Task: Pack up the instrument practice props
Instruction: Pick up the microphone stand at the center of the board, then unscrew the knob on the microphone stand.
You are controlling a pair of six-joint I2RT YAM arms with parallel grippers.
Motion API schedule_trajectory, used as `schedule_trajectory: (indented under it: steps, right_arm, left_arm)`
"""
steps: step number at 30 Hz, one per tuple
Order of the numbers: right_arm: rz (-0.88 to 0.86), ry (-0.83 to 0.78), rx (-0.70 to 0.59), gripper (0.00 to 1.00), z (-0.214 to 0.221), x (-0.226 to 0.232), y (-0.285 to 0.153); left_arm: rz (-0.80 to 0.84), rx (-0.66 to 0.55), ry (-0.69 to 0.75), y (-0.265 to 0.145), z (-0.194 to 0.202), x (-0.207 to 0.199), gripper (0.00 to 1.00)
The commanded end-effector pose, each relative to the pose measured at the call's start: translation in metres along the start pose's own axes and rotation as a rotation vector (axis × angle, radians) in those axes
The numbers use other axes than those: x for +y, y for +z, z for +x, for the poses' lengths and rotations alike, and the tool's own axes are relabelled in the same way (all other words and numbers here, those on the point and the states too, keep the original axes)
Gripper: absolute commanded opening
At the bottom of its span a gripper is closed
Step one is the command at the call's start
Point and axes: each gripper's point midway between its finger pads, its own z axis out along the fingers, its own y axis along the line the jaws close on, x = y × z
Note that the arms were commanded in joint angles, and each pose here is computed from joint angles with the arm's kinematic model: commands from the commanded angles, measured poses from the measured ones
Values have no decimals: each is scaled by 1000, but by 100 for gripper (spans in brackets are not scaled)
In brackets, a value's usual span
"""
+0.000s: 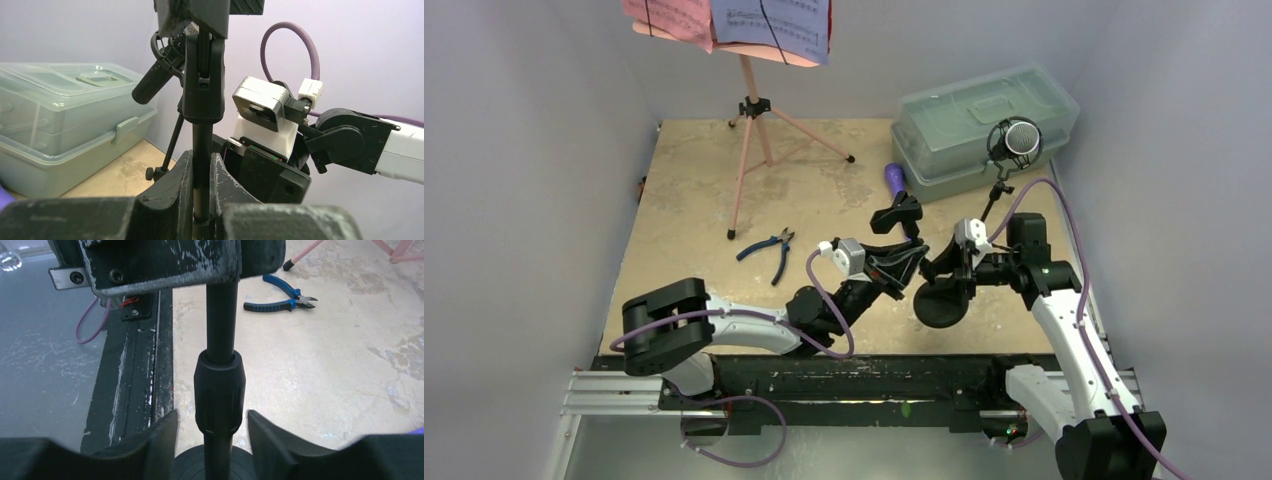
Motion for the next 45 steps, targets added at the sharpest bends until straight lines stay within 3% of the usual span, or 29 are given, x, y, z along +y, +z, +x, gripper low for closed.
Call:
schedule_trajectory:
  steps: [1,7,12,14,17,19,23,29,36,45]
  right_arm:
    - [-4,-9,-8,45,-3,0,1]
    - [3,-13,-6,0,-6,-1,0]
    - [5,-39,-5,0,-15,2,-3]
    - [7,-47,-2,0,-17,4,-4]
    - [11,-67,4,0,-19,6,-6]
    - [9,-76,8,0,-19,7,-6]
    - [2,-90,17,0,-17,10,-7]
    - [-27,-128,23,0,-12,16,-7]
    - [-49,-156,15,0,-7,21,-7]
    - [-56,-170,20,0,-3,23,-6]
  left_arm:
    - [78,-421,-174,4,-131,-28,0]
    - [79,-424,-178,2,-134,-28,0]
    - [79,-407,-191,-3,-129,-25,0]
    - [73,-387,-195,-10,-125,-21,15]
    - [51,-345,-203,-27,-115,-9,56]
    - [38,-304,-207,-41,-105,-1,76]
    - [61,-181,-162,-69,-79,7,95]
    - [215,24,24,-89,-38,-7,98]
    - [333,20,150,-76,-24,-20,93]
    - [502,-18,74,-54,1,-24,83]
